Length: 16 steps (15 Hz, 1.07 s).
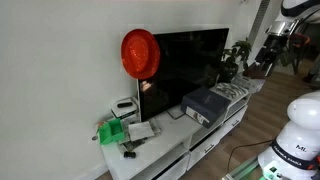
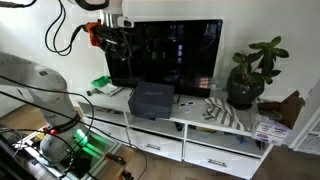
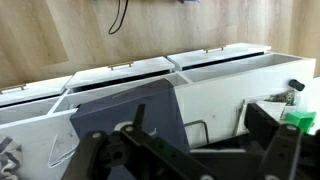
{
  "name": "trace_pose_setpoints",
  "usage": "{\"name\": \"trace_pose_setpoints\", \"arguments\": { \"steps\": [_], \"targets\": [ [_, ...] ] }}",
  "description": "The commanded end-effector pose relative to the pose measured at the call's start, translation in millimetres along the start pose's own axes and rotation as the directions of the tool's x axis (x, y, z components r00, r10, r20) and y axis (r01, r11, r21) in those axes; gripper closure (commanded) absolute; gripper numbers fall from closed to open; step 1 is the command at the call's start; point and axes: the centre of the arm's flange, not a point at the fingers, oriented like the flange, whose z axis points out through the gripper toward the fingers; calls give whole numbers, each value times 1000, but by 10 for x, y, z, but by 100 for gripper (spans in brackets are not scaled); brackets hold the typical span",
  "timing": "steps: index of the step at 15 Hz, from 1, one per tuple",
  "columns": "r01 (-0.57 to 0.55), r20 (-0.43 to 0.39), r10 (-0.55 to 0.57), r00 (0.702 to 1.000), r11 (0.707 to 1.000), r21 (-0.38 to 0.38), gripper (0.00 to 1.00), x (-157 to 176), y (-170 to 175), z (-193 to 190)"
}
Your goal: Put the red hat on the grey box
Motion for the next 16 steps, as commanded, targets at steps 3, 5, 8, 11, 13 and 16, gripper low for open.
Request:
{"name": "trace_pose_setpoints", "arguments": {
  "steps": [3,5,8,11,13,16],
  "targets": [
    [0,0,0,1000,1000,0,0,0,0,0],
    [0,0,0,1000,1000,0,0,0,0,0],
    [0,0,0,1000,1000,0,0,0,0,0],
    [51,-8,-51,999,999,2,0,52,-132,6],
    [173,1,-173,985,985,16,0,117,-457,42],
    [333,-17,-333,943,942,39,0,282,-1045,144]
  ]
}}
